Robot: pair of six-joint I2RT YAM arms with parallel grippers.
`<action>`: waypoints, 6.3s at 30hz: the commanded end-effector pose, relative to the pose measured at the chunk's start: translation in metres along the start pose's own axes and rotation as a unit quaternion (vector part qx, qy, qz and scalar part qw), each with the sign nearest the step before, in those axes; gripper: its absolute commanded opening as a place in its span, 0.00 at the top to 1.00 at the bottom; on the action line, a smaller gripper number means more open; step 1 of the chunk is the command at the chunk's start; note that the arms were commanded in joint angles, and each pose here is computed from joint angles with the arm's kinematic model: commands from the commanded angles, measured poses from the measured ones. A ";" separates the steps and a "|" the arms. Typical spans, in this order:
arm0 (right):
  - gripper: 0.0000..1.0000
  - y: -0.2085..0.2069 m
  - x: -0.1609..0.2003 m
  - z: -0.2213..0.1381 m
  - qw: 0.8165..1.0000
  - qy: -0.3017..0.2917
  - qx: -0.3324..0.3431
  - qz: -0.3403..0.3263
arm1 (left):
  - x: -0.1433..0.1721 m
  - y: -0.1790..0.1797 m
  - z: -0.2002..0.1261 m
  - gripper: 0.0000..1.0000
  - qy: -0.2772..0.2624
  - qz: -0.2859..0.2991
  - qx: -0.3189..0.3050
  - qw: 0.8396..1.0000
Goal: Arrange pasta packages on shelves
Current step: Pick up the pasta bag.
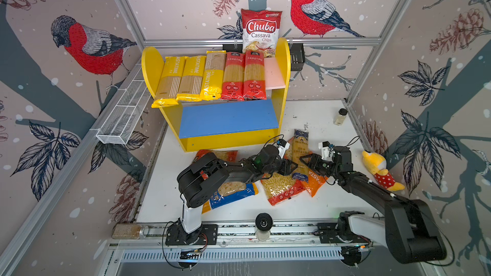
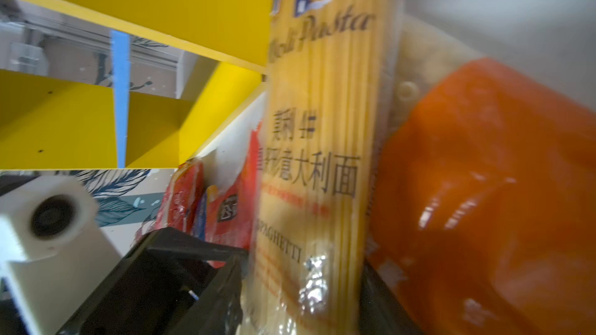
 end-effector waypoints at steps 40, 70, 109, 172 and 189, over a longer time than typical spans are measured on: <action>0.89 0.020 -0.025 -0.002 0.998 -0.052 -0.017 -0.030 | -0.044 -0.028 -0.053 0.64 -0.065 0.025 0.014 0.997; 1.00 0.176 -0.036 -0.117 0.873 -0.301 -0.200 -0.327 | -0.112 -0.100 -0.163 0.30 -0.203 0.099 0.080 0.971; 0.81 0.229 0.008 -0.074 0.865 -0.201 -0.282 -0.362 | -0.108 -0.132 -0.184 0.73 -0.197 0.131 0.202 0.950; 0.36 0.265 -0.045 -0.065 0.856 -0.217 -0.448 -0.137 | -0.227 -0.172 -0.274 1.00 -0.342 0.094 0.301 0.885; 0.85 0.294 -0.051 -0.078 0.831 -0.225 -0.491 -0.131 | -0.228 -0.167 -0.276 0.70 -0.353 0.091 0.276 0.889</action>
Point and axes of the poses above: each gripper's point midway between its finger pads, its own z axis out along the fingers, its own y axis along the line the jaws close on, x = y × z, the point moved 5 cm from there along -z, back along the fingers, and after that the axes turned 6 degrees about -z, right-handed, at the moved point
